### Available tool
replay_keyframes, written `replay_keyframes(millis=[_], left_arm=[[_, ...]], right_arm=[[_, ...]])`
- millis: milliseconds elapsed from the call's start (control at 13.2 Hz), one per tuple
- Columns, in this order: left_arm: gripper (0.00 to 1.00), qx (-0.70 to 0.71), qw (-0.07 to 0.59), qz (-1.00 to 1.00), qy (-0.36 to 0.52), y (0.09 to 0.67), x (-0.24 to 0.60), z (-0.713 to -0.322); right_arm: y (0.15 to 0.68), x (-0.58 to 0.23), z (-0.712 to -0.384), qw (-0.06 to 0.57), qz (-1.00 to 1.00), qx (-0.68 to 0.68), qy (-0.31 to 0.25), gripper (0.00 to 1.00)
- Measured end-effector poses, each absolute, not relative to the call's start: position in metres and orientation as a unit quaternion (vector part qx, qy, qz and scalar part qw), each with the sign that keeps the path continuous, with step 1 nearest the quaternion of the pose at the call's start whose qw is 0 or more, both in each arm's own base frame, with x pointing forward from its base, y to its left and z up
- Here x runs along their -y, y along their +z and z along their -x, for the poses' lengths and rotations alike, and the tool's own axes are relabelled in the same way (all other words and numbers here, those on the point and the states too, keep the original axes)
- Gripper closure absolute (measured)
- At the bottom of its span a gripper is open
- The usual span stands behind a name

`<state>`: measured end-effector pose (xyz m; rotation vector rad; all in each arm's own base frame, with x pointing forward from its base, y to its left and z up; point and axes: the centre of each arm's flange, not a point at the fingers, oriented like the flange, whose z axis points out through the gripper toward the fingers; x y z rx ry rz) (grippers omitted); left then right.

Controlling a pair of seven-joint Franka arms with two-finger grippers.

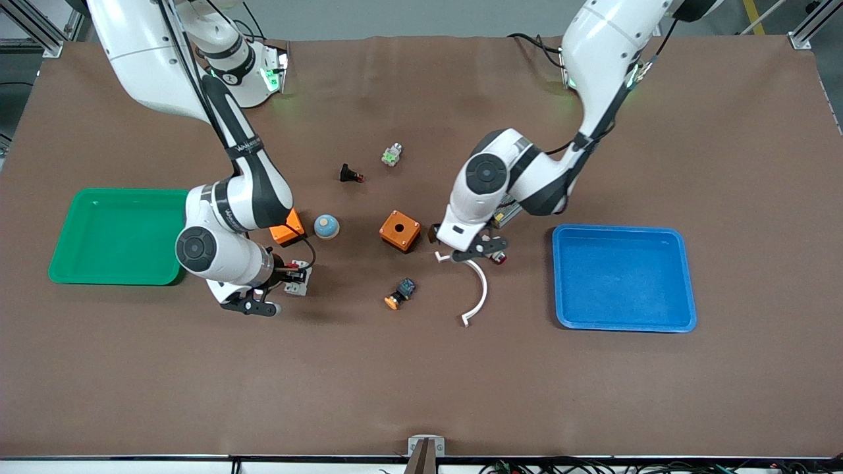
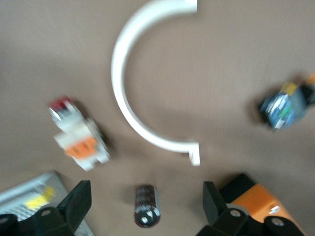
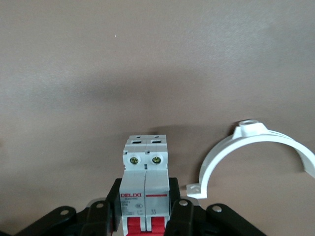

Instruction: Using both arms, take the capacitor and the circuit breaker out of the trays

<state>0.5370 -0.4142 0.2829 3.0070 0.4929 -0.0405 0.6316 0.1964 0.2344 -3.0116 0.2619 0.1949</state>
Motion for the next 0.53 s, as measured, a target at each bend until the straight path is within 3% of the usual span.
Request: replay_keyframes(millis=[453,528], left_arm=[[0.00,-0.118,0.017,-0.992,0.031,0.467,0.242,-0.626],[0.00,-0.102,0.014,-0.994,0.038,0.487,0.212,-0.633]], right_arm=[[0.220,-0.211,-0.627,0.067,0.991,-0.090,0.076,0.60],[0.221,-0.211,-0.627,0.067,0.991,-0.091,0.075,0.56]])
